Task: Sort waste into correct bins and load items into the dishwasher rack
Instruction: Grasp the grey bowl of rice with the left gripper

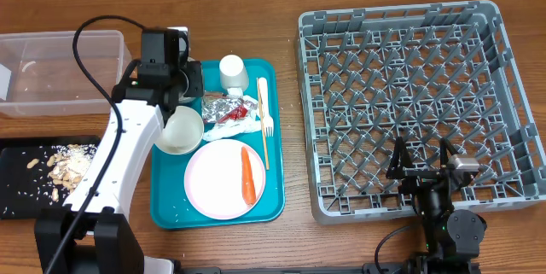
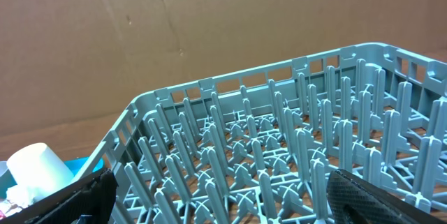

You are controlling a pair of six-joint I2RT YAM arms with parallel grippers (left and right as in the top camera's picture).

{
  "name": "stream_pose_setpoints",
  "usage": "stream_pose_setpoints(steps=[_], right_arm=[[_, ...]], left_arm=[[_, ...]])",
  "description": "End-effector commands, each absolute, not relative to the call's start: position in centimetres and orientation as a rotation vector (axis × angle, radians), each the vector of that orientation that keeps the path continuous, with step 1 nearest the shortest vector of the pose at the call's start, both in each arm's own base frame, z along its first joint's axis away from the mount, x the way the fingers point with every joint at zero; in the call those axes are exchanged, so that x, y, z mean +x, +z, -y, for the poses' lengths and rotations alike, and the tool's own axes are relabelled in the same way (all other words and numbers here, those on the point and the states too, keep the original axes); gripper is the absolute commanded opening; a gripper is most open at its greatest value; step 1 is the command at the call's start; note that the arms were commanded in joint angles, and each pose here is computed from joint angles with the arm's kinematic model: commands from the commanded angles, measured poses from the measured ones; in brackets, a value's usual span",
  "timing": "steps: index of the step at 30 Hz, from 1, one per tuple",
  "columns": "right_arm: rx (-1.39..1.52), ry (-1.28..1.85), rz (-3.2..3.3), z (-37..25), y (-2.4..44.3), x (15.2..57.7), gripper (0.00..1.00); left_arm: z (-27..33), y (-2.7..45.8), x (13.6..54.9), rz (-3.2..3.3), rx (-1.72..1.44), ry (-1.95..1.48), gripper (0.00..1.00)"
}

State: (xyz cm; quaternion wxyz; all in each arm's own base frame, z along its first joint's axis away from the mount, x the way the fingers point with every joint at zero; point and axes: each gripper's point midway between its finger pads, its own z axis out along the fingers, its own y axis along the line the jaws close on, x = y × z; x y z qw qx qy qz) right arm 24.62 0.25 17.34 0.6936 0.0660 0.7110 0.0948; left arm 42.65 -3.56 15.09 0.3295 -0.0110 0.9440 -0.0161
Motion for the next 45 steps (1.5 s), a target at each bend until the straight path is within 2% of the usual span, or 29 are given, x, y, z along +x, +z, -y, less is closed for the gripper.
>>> stream_pose_setpoints(steps=[1,3,12,19,21,26,35,45], right_arm=[[0.152,0.194,-1.583,0.1,17.2,24.6,1.0],[0.152,0.194,-1.583,0.1,17.1,24.6,1.0],[0.152,0.194,-1.583,0.1,17.2,24.6,1.0],[0.152,0.194,-1.583,0.1,17.2,24.6,1.0],[0.152,0.194,-1.583,0.1,17.2,24.6,1.0],[0.152,0.194,-1.583,0.1,17.2,24.6,1.0],[0.152,0.194,-1.583,0.1,17.2,24.6,1.0],[0.152,0.194,-1.583,0.1,17.2,24.6,1.0]], left_arm=[[4.2,17.1,44.1,-2.422,0.057,-0.053,0.45],[4.6,17.2,44.4,-2.423,0.067,-0.079,0.51],[5.5,13.7,45.2,-2.673,0.121,-0.118,0.65],[5.9,11.3,46.4,-2.777,0.111,-0.143,0.62],[5.9,10.4,46.3,-2.801,0.112,-0.139,0.57],[5.6,8.0,45.4,-2.882,0.122,-0.118,0.52],[4.2,4.8,45.2,-2.953,0.11,0.001,0.52],[4.1,4.8,46.6,-2.9,0.105,0.017,0.5]])
